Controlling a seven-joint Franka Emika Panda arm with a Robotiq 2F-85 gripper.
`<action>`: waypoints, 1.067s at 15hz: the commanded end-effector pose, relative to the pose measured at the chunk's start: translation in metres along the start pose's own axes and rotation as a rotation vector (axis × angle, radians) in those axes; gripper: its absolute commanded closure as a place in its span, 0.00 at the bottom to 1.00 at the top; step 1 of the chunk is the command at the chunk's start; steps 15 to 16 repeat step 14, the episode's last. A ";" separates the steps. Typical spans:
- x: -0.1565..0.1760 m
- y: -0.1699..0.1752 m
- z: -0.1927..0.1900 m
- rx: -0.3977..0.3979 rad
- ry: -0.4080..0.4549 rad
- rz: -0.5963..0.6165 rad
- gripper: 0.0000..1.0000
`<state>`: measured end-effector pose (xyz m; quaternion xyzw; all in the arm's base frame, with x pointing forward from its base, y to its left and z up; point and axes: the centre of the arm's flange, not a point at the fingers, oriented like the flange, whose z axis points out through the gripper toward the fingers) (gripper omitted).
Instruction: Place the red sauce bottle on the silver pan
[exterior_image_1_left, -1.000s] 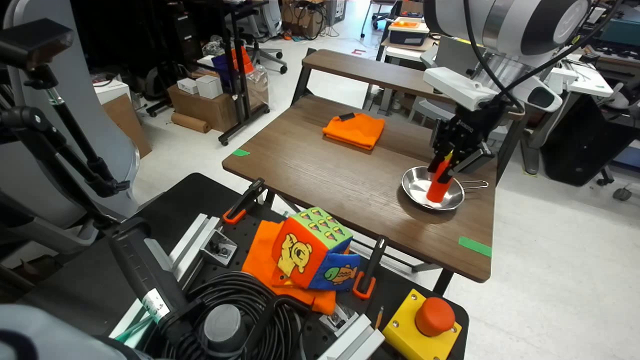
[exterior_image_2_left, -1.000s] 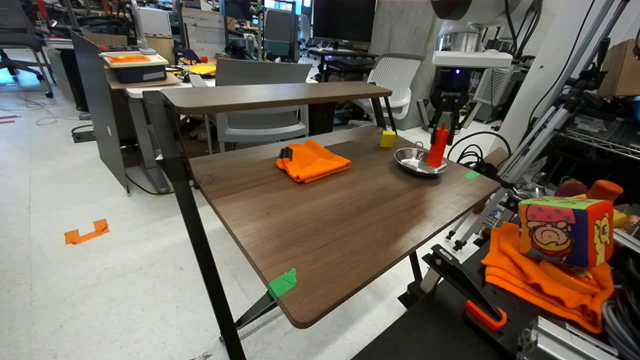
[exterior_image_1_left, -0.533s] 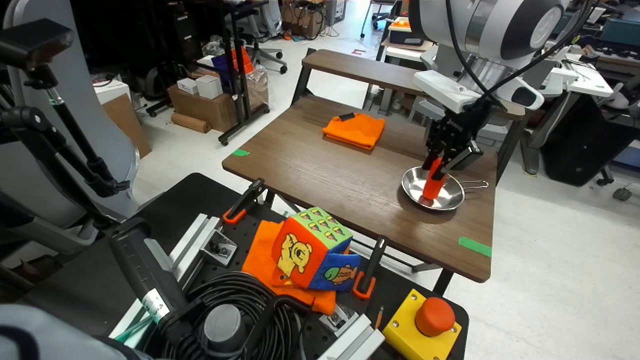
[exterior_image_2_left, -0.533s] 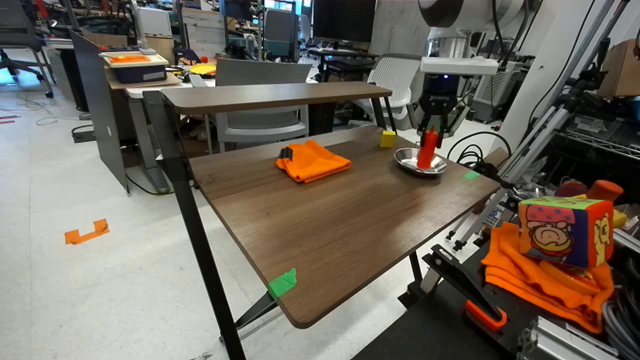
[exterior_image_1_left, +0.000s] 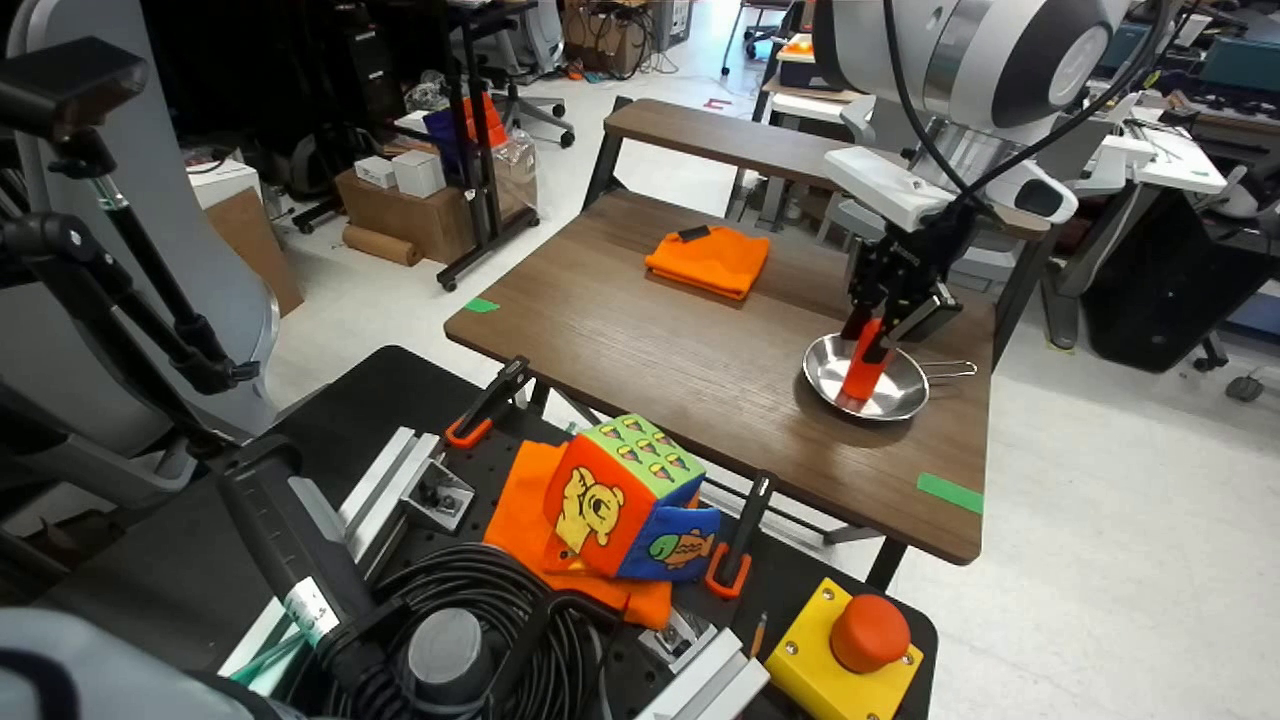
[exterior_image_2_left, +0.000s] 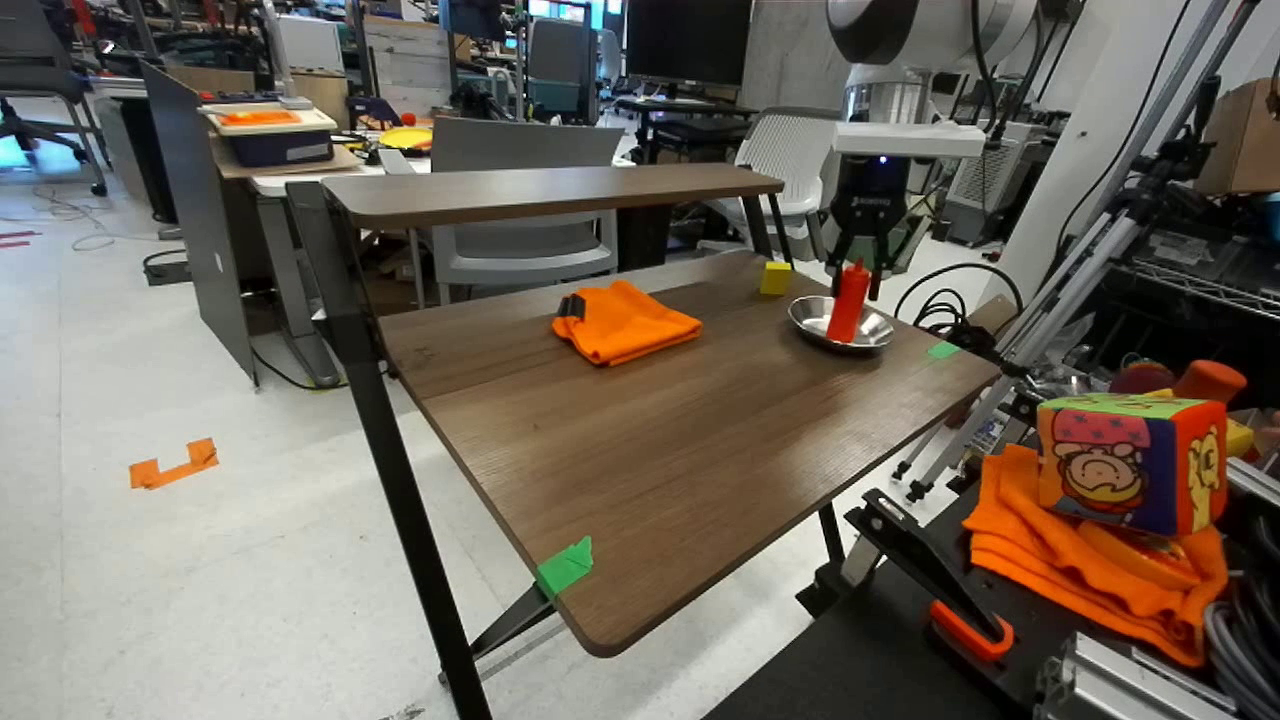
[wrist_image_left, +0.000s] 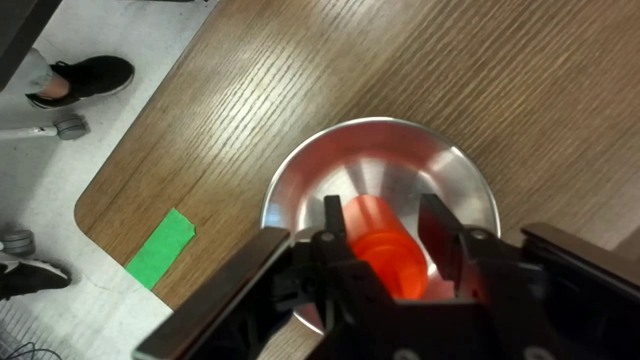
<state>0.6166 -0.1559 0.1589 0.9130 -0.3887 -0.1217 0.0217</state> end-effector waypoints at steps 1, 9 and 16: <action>-0.022 0.012 -0.036 0.037 0.017 -0.060 0.24; -0.099 0.072 -0.140 0.039 -0.085 -0.170 0.00; -0.096 0.067 -0.139 0.056 -0.074 -0.156 0.00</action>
